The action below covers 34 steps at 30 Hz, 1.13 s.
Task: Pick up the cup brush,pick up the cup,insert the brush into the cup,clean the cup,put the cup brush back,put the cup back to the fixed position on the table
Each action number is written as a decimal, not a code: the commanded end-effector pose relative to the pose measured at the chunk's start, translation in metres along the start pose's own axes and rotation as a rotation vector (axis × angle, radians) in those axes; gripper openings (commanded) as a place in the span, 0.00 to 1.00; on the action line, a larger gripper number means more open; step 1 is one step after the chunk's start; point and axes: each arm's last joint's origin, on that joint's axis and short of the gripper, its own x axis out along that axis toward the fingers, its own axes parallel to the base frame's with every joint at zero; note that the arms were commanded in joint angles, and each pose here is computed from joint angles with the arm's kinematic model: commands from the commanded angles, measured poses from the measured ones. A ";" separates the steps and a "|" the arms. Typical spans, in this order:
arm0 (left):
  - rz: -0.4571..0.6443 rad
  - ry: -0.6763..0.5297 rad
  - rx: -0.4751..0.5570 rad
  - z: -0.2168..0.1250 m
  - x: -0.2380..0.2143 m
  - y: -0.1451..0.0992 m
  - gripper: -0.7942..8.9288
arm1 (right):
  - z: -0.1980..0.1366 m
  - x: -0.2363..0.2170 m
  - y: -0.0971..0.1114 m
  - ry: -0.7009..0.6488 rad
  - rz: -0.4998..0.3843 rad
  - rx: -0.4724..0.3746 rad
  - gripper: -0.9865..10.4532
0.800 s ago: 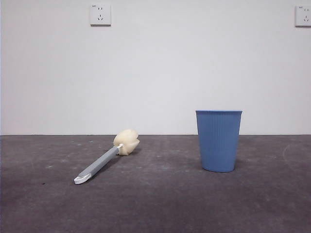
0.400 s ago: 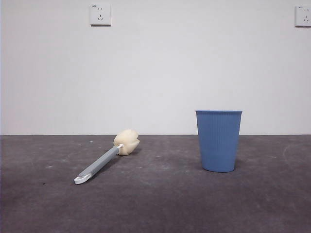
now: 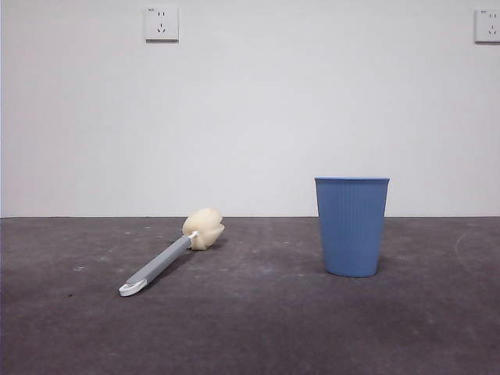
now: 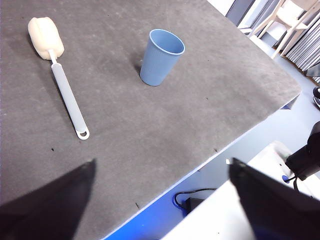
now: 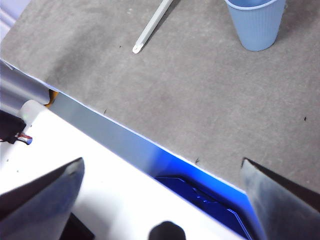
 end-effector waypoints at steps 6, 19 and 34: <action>0.002 -0.013 0.006 0.002 0.000 0.000 0.63 | 0.001 -0.001 0.000 -0.006 0.002 0.008 0.56; 0.054 -0.015 -0.088 0.044 0.035 0.034 0.63 | 0.003 0.000 0.000 -0.027 0.000 -0.006 0.56; 0.227 0.202 -0.061 0.067 0.165 0.072 0.63 | 0.005 0.001 -0.001 -0.021 -0.001 -0.001 0.56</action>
